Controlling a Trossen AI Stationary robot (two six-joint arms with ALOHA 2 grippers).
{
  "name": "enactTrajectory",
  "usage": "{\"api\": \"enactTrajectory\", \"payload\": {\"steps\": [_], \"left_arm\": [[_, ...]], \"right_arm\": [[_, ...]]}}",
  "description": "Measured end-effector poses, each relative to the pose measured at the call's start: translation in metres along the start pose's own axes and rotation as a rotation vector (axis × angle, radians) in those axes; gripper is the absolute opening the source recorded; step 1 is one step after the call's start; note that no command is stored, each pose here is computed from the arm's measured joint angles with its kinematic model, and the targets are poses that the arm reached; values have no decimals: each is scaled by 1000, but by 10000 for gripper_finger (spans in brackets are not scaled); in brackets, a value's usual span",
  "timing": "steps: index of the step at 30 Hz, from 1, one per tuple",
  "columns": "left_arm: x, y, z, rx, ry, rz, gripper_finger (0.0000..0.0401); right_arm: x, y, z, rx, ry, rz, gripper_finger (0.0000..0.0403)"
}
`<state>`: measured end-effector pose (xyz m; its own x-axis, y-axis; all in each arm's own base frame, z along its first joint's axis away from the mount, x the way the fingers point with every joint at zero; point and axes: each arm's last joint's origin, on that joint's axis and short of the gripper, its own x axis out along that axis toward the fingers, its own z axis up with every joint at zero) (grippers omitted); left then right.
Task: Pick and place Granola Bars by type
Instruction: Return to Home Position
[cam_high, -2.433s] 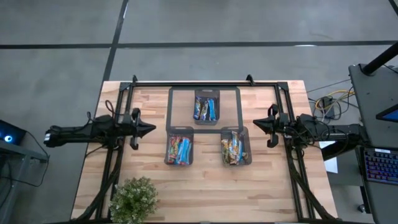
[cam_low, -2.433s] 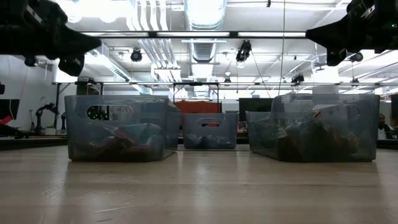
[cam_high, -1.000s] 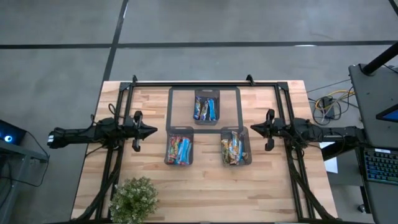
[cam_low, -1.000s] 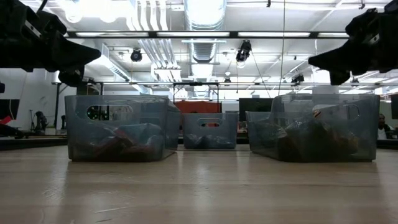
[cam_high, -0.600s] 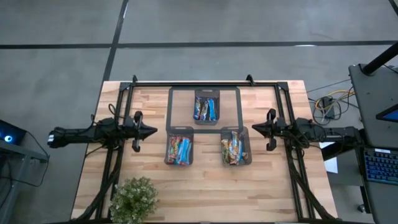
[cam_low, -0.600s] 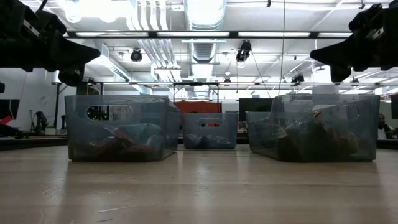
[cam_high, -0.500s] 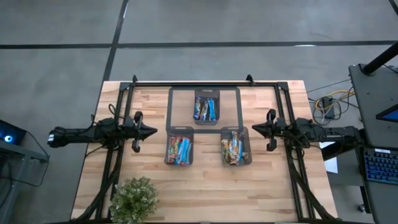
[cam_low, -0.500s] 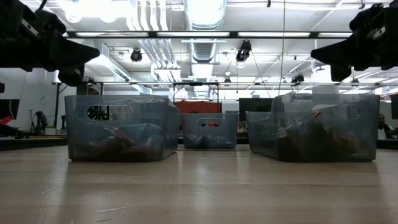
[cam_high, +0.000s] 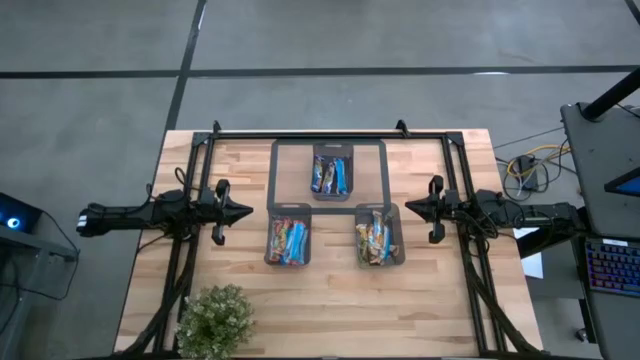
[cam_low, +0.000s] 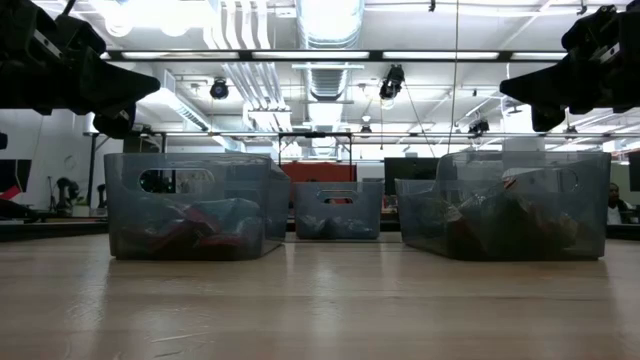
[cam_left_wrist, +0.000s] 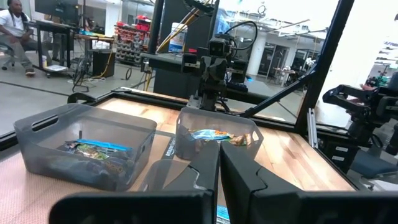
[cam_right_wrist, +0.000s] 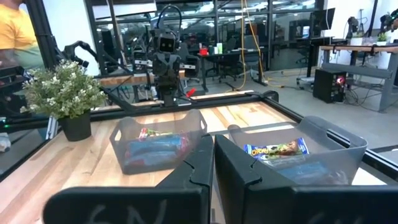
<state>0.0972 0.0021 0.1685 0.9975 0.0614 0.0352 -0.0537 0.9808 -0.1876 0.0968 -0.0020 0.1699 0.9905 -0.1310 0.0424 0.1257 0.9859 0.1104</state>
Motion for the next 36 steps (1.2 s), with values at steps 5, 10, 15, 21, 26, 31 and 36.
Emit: {"api": "enactTrajectory", "payload": {"steps": [5, 10, 15, 21, 26, 31, 36], "left_arm": [[0, 0, 0, 0, 0, 0, 0], [0, 0, 0, 0, -1, 0, 0], [0, 0, 0, 0, -1, 0, 0], [0, 0, 0, 0, -1, 0, 0], [0, 0, 0, 0, -1, 0, 0], [0, 0, 0, 0, -1, 0, 0], [0, 0, 0, 0, -2, 0, 0]], "right_arm": [[0, 0, 0, -1, 3, -1, 8], [0, 0, 0, 0, 3, -1, 9], [0, 0, 0, 0, 3, -1, 9], [0, 0, 0, -1, 3, -1, 9], [0, 0, 0, -1, 3, -1, 9], [0, 0, 0, -1, 3, -1, 9], [0, 0, 0, 34, 2, -1, 9]]}}
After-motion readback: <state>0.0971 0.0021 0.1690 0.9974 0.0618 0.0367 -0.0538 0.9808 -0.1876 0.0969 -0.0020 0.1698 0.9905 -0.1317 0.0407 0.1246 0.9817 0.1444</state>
